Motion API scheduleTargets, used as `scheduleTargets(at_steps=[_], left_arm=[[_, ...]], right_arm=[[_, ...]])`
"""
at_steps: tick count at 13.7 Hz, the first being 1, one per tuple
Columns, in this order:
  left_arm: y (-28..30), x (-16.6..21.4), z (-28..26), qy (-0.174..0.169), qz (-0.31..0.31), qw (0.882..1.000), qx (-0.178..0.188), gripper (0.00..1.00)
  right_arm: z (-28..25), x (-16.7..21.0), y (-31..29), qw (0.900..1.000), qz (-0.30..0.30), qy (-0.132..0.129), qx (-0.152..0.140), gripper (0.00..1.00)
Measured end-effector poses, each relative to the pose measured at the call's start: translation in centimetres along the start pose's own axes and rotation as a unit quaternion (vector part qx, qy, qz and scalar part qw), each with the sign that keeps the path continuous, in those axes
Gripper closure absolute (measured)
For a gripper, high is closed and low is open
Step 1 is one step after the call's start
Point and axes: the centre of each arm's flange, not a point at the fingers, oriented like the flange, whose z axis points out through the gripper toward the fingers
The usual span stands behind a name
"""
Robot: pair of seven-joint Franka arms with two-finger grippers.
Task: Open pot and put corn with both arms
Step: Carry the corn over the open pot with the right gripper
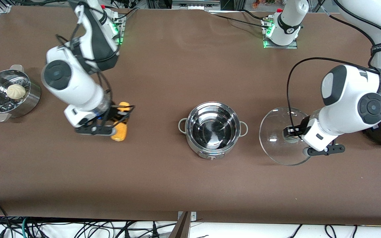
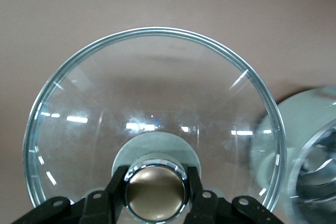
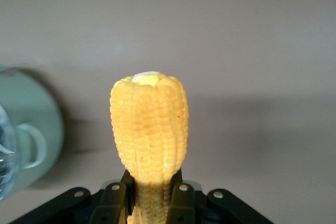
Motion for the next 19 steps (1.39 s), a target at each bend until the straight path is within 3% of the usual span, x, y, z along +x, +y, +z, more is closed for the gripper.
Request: scheduleTargets(at_steps=[4, 10, 15, 19], left_arm=[[-6.9, 0.5, 3.4, 0.009, 0.042, 0.999, 0.008, 0.49], [-12.9, -0.2, 11.5, 0.059, 0.079, 0.995, 0.018, 0.49], [-13.2, 0.7, 18.0, 0.081, 0.075, 0.994, 0.016, 0.49], [-12.6, 0.9, 18.3, 0.085, 0.069, 0.994, 0.006, 0.49]], right_arm=[[0.3, -3.0, -9.6, 0.999, -0.05, 0.014, 0.008, 0.72], [3.9, -4.7, -21.8, 0.997, 0.028, 0.034, 0.066, 0.72], [8.6, -4.8, -25.1, 0.99, 0.062, 0.059, 0.116, 0.72], [10.8, -4.9, -25.5, 0.989, 0.065, 0.055, 0.117, 0.72]])
